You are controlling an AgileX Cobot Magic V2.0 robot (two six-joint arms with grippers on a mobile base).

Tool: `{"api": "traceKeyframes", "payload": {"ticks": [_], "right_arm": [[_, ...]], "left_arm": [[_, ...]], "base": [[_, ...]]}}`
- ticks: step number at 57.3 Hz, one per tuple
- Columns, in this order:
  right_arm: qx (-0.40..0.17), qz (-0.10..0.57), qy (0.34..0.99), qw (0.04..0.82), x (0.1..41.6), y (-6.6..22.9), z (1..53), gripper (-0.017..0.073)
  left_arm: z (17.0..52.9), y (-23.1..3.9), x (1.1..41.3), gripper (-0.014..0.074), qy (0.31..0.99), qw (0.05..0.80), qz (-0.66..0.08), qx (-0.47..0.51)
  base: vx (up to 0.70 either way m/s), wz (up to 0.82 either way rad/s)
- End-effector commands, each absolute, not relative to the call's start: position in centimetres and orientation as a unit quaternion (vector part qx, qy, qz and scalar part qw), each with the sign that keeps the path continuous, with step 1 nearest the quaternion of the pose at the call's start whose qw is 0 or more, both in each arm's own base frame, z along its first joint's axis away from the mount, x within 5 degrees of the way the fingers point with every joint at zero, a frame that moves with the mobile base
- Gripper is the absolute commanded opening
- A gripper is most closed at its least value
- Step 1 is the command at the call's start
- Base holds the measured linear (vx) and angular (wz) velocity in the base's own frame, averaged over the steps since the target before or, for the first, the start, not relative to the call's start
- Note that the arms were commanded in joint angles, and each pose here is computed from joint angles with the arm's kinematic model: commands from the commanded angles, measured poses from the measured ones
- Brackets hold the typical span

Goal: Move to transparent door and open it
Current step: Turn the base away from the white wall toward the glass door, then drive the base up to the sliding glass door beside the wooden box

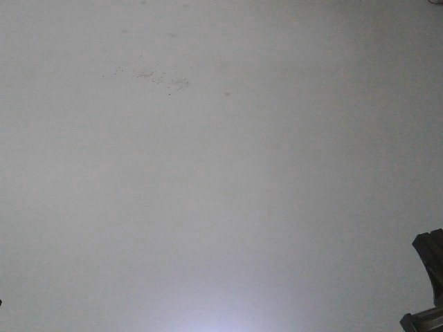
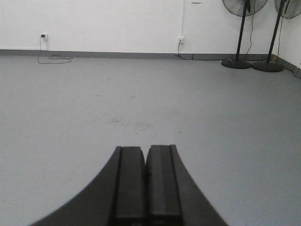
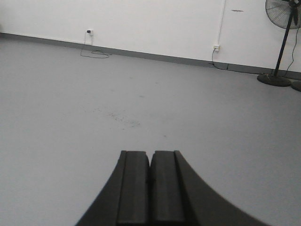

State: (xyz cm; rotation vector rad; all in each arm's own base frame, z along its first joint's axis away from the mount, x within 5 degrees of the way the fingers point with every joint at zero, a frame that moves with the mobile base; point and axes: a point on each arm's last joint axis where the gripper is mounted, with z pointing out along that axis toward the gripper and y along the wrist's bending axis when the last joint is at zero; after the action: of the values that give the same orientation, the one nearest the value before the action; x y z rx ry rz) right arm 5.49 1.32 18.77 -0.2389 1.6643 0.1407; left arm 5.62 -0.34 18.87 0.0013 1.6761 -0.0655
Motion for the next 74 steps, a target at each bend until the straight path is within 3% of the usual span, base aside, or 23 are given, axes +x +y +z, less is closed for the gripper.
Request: {"api": "traceKeyframes", "payload": {"ticks": [1, 74], "right_arm": [[-0.103, 0.06, 0.709, 0.696, 5.49, 1.28, 19.14, -0.0001], [-0.103, 0.06, 0.709, 0.696, 5.49, 1.28, 19.14, -0.0001]], "left_arm": [[18.8, -0.24, 5.66, 0.0, 0.72, 0.693, -0.028, -0.005], [18.8, -0.26, 5.66, 0.0, 0.72, 0.693, -0.029, -0.004]], "base": [[0.23, 0.13], [0.41, 0.47]]}}
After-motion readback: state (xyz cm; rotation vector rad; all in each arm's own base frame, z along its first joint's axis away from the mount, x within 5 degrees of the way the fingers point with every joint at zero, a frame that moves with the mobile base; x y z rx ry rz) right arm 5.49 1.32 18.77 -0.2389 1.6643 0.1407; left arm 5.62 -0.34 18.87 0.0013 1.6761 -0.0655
